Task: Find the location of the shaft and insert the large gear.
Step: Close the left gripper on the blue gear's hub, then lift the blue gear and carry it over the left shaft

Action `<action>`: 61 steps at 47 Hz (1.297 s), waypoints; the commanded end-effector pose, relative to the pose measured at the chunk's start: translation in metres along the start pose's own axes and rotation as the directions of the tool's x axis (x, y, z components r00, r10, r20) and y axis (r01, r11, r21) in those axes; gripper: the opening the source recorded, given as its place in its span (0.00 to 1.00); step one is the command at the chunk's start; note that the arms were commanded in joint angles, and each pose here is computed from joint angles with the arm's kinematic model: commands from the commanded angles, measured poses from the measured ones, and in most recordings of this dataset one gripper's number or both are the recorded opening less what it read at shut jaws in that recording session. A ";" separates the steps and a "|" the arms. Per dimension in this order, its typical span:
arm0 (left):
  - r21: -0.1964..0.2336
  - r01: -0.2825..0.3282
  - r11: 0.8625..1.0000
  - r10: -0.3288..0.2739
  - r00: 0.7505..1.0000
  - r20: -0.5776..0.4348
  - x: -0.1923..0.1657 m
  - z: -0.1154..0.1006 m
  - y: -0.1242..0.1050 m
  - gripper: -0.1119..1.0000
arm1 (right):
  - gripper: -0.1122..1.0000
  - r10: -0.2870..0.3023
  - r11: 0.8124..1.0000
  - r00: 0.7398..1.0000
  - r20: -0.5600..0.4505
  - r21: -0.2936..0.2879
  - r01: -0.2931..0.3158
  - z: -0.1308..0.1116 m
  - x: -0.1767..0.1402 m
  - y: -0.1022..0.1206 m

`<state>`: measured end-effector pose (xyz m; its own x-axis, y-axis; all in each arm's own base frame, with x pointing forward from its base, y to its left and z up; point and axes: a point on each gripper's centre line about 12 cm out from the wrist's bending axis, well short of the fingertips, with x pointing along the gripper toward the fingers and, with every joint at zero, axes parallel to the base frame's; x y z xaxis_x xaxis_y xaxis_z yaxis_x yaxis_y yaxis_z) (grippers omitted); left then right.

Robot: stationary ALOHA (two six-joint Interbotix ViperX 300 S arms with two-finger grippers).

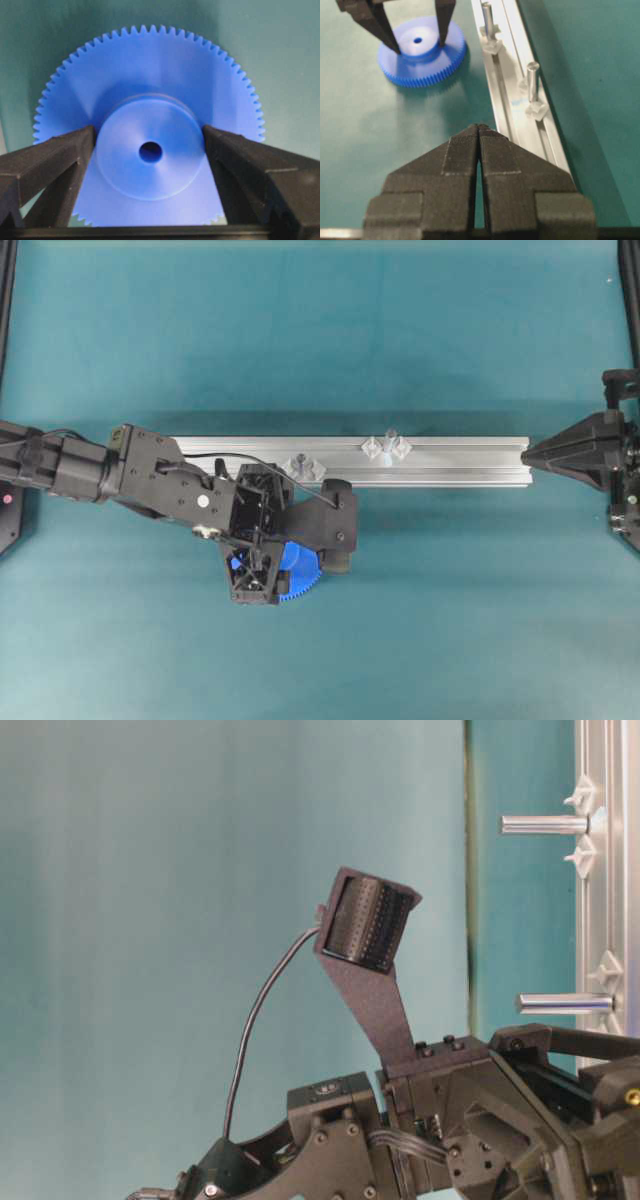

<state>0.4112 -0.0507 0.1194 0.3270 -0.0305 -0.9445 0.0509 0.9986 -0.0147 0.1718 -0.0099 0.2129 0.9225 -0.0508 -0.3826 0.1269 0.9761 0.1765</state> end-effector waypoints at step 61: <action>0.007 0.003 1.000 -0.004 0.996 0.092 -0.035 0.030 -0.001 0.73 | 0.10 0.003 1.000 1.000 0.024 0.011 -0.004 0.005 -0.002 0.001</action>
<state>0.4205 -0.0505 0.1304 0.3401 -0.0307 -0.9399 0.0533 0.9985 -0.0133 0.1700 -0.0097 0.2137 0.9266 -0.0508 -0.3726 0.1253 0.9759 0.1787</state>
